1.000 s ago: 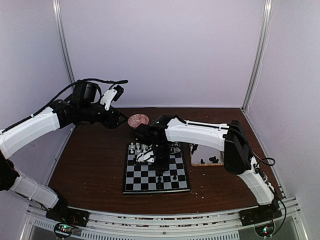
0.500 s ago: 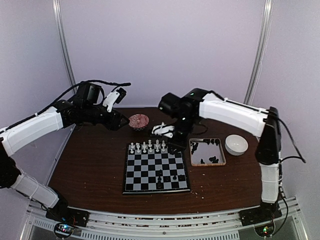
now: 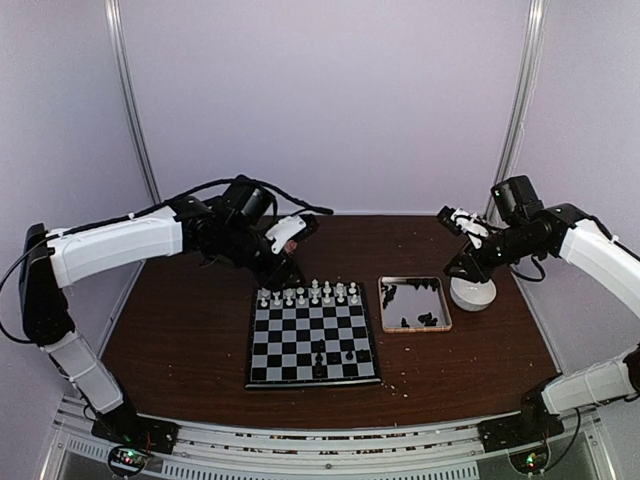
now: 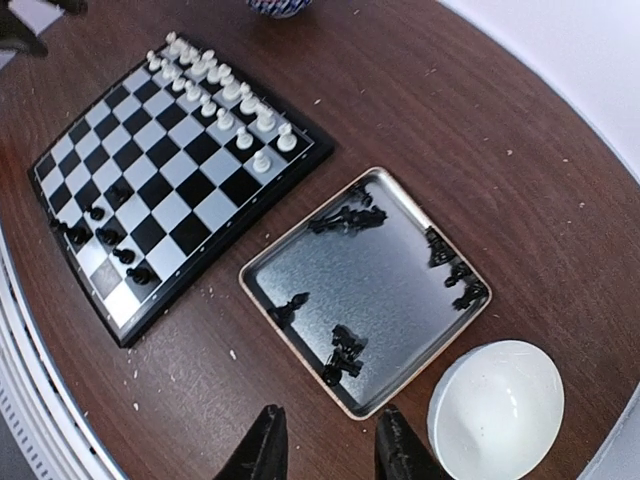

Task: Set up the chess pieces on the board
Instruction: Pick up the pawn from the chessboard.

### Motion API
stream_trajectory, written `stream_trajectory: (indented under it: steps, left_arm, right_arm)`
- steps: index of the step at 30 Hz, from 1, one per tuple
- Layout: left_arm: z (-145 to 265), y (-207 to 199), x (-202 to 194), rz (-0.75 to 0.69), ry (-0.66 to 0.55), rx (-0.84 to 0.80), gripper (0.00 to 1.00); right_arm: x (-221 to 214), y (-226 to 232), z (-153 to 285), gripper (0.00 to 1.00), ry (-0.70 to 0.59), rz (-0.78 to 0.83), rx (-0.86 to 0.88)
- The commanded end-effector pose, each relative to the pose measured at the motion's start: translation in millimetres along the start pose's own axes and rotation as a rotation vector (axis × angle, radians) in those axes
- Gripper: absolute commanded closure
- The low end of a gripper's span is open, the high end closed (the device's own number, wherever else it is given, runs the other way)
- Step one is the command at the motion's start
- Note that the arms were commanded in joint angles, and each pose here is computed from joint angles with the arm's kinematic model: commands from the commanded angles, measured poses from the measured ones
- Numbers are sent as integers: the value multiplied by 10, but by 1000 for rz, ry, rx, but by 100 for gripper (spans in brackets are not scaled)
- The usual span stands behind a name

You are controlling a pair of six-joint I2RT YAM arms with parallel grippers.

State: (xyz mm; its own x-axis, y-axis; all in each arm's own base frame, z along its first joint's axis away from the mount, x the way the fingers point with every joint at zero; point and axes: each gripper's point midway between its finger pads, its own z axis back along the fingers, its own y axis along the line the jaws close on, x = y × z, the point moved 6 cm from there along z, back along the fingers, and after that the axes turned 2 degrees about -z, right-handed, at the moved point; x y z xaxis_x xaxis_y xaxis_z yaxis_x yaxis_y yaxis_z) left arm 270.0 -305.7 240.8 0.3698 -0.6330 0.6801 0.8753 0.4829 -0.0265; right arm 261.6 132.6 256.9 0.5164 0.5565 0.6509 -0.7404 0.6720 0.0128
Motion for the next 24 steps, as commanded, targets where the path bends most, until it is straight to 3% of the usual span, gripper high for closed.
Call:
stream_trajectory:
  steps: [1,7,10,24]
  left_arm:
    - [-199,-186,12,-20,110,-34,53]
    - [-607,-338,-35,-39,255,-61,57]
    - [-765,-420,-61,-78,318,-56,58]
    - [-1142,-583,-319,-118,470,-109,53]
  right_arm:
    - [130,-176,109,67,-204,-28,-34]
    - [28,-326,-21,66,-142,-3,-114]
    - [-20,-291,-109,66,-144,-12,-69]
    - [-17,-208,-241,66,-119,-5,3]
